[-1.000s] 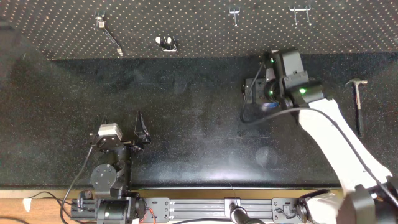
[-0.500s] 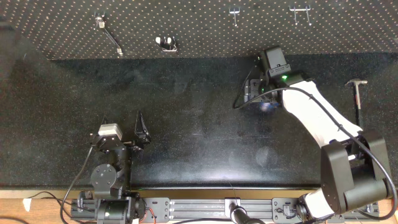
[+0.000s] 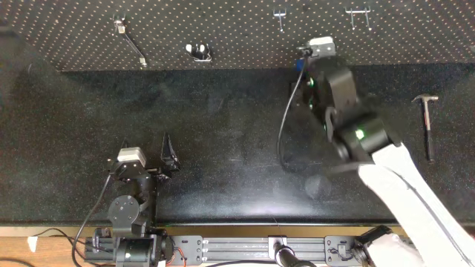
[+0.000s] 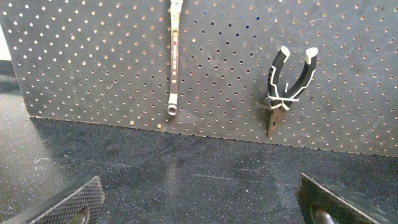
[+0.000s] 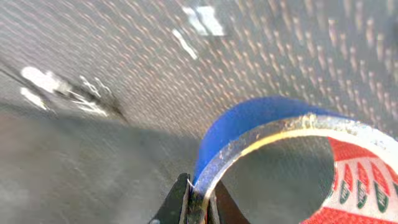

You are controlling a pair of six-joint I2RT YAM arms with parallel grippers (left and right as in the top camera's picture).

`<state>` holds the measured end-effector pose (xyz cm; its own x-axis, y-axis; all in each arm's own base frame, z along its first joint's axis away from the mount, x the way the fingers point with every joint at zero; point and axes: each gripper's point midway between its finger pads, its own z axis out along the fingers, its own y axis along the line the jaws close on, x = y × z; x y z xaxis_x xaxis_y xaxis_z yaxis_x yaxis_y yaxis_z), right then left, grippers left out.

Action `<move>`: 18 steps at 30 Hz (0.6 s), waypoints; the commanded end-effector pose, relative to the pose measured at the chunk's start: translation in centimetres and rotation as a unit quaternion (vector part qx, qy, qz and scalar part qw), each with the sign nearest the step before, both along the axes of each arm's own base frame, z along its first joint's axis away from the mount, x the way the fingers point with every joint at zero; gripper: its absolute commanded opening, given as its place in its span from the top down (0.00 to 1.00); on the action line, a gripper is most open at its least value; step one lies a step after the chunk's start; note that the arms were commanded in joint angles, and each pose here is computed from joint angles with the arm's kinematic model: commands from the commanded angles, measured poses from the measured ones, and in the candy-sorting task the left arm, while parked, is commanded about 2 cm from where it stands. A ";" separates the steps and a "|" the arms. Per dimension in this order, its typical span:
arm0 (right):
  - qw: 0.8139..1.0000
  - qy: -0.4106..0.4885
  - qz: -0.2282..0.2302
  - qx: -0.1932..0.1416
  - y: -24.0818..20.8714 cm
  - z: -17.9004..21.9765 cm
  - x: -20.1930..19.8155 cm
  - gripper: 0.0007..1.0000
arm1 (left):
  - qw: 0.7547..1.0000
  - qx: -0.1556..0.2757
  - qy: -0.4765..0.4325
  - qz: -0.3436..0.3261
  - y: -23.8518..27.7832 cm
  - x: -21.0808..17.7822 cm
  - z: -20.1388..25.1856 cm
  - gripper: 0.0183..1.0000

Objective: Place Tools Onto Pegboard

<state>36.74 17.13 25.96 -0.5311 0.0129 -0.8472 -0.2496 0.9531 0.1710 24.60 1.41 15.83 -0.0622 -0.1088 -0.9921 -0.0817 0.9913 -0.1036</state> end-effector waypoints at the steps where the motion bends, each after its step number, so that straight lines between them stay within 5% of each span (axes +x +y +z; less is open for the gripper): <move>1: 0.995 -0.098 -0.030 -0.013 2.5 3.5 0.8 0.93 | 1.000 0.006 0.002 -0.002 0.0 0.0 -0.1 0.00; 5: 0.984 -0.161 0.018 -0.076 5.1 3.8 2.7 0.93 | 1.000 0.006 0.002 -0.002 0.0 0.0 -0.1 0.00; 18: 0.975 -0.196 -0.028 -0.103 6.9 -0.8 8.2 0.93 | 1.000 0.006 0.002 -0.002 0.0 0.0 -0.1 0.00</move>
